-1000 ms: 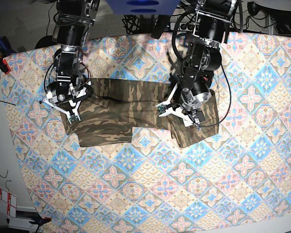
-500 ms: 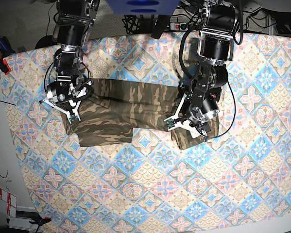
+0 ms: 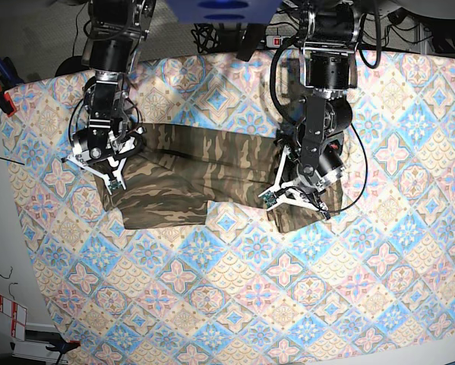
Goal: Fold the T-shirt properly
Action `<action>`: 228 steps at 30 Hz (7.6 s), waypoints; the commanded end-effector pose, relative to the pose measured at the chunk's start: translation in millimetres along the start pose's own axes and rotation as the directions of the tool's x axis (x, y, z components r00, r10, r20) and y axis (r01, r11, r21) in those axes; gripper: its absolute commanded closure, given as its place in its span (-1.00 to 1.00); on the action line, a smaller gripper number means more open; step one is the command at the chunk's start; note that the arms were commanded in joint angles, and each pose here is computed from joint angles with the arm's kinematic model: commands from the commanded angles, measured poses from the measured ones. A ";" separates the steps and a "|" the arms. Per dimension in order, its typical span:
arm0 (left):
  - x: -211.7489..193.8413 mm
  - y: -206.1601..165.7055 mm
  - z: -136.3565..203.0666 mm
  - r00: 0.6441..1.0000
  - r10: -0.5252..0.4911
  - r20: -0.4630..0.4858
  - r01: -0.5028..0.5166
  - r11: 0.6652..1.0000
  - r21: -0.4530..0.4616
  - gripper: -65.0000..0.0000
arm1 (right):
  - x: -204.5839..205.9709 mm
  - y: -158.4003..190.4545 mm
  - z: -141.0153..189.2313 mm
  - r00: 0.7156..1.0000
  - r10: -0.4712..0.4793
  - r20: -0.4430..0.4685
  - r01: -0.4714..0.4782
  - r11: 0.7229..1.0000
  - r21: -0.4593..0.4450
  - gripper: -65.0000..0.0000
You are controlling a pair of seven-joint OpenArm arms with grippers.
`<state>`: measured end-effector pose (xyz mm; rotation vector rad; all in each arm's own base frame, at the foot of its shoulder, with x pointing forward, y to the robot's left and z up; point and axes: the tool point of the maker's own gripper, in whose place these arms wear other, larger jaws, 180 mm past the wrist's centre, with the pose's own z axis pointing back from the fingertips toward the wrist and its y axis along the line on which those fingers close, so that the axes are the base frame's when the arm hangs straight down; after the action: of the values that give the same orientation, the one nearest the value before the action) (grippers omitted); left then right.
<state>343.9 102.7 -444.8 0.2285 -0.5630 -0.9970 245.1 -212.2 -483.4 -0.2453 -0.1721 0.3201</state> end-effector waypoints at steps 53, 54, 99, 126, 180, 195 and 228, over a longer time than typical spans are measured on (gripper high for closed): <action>41.1 3.0 15.6 0.994 -0.090 0.058 0.086 0.995 0.055 -0.30 | 1.5 11.0 -4.7 1.000 -0.001 0.025 0.000 0.999 0.038 0.05; 36.4 -2.6 10.1 0.995 -0.089 0.048 0.087 0.996 0.032 -0.30 | 1.5 11.0 -4.7 1.000 -0.001 0.025 0.000 0.999 0.038 0.05; 68.7 70.9 30.4 0.916 0.183 0.356 -0.229 0.969 0.089 0.90 | 0.7 11.4 -4.9 1.000 -0.001 0.023 0.000 0.999 0.039 0.06; 162.2 -101.9 42.8 0.854 -0.175 0.490 0.259 0.960 -0.109 0.78 | 0.7 11.4 -4.9 1.000 -0.001 0.023 0.000 0.999 0.039 0.06; 145.5 151.6 16.4 0.820 0.325 0.472 -0.350 0.936 -0.037 -0.43 | -0.6 27.3 -5.5 0.998 0.055 0.021 -0.056 0.997 0.054 0.06; 192.5 95.0 0.9 0.851 0.307 0.426 -0.246 0.950 -0.194 -0.44 | 1.1 25.9 -5.2 0.998 0.055 0.023 -0.056 0.997 0.052 0.06; 177.2 80.6 -24.7 0.813 0.482 0.327 -0.345 0.851 -0.395 -0.44 | 0.9 24.8 -5.3 0.998 0.057 0.023 -0.058 0.997 0.048 0.06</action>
<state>471.1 -3.1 -395.2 -0.4036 -0.7197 -0.6789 244.3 -207.2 -484.5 -0.2735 -0.1643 0.3768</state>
